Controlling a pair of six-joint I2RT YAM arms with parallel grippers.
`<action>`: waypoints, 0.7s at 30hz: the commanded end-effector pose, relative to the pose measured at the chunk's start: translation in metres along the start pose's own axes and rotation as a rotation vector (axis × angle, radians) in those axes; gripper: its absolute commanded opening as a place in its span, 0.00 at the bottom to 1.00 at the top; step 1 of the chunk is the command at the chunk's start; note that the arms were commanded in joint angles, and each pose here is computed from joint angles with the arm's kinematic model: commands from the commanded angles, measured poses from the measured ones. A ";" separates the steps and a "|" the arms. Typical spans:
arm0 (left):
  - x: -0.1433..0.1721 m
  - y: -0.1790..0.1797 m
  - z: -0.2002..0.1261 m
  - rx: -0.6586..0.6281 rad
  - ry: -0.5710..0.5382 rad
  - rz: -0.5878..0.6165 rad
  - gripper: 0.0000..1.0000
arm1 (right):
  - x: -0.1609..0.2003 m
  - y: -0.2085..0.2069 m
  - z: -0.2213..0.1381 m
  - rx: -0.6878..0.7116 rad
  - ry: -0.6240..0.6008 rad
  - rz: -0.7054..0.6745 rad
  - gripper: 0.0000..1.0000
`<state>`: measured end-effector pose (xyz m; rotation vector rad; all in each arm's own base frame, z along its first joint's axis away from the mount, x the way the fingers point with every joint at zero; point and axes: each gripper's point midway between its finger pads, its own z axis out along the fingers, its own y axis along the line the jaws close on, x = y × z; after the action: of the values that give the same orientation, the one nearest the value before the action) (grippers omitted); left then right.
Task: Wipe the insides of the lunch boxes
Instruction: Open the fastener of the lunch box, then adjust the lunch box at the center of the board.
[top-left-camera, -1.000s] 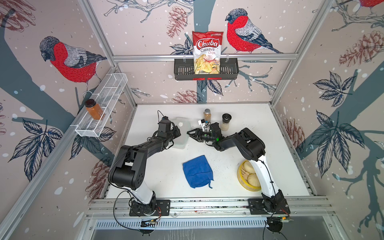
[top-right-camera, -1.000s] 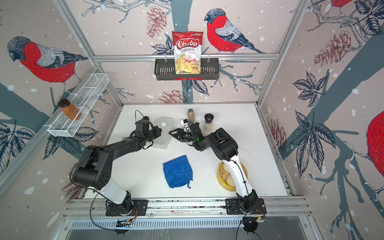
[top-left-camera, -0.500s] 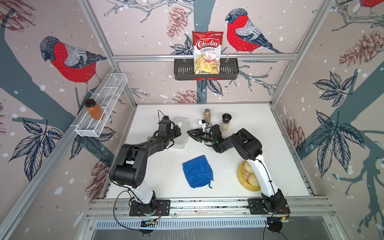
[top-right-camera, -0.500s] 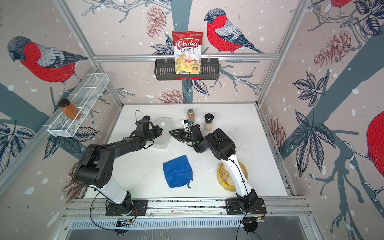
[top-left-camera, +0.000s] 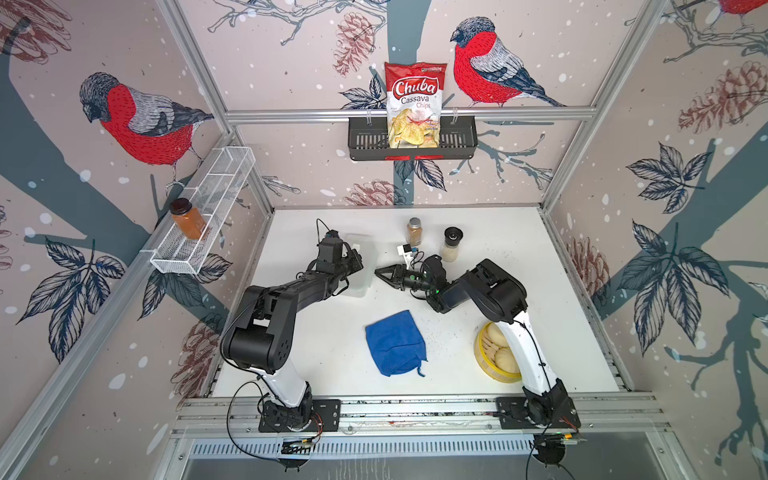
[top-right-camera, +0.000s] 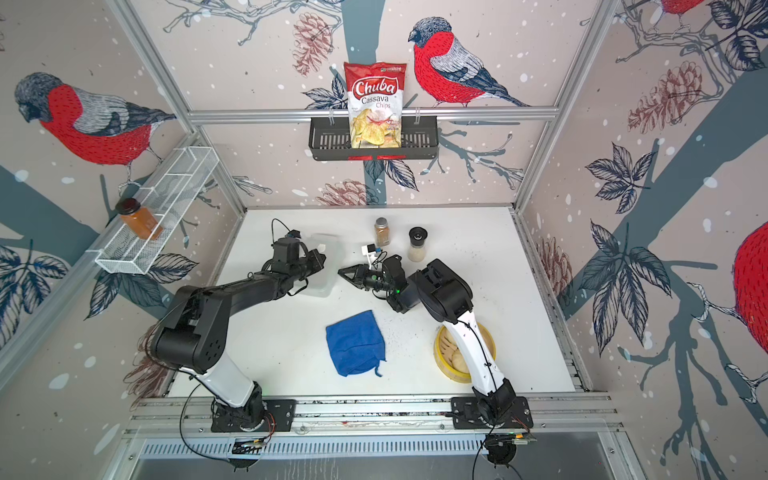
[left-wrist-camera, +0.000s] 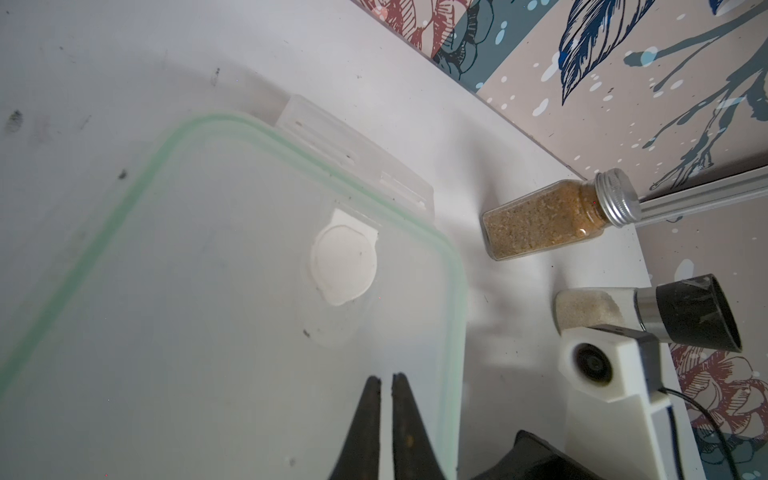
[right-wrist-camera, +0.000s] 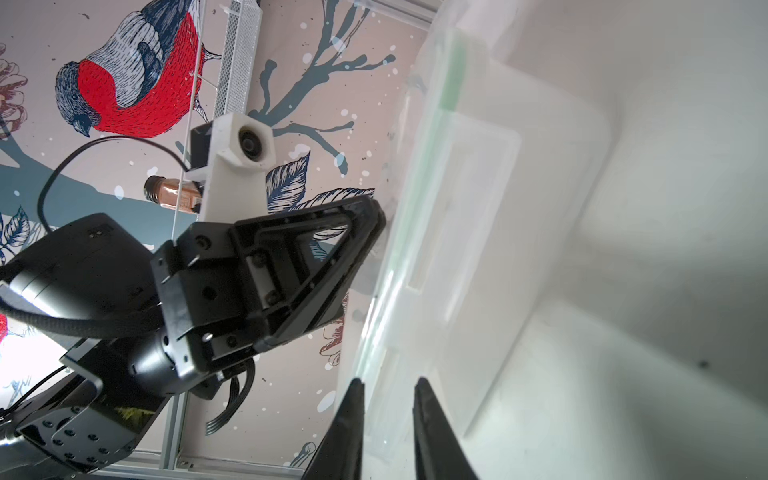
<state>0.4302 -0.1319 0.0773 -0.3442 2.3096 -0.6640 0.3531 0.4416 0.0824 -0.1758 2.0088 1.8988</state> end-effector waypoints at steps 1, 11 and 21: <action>0.101 0.065 -0.038 -0.335 0.445 -0.092 0.12 | 0.002 0.008 -0.005 0.059 0.003 -0.094 0.21; -0.087 -0.042 -0.043 -0.170 0.104 0.026 0.17 | 0.067 0.017 0.003 0.455 0.192 -0.362 0.00; -0.153 -0.012 0.052 -0.220 0.096 -0.020 0.16 | 0.136 0.021 0.031 0.544 0.348 -0.460 0.00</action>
<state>0.5700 -0.0958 0.1468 -0.4585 2.4313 -0.4662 0.2243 0.5028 0.0760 -0.7635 2.2982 1.1742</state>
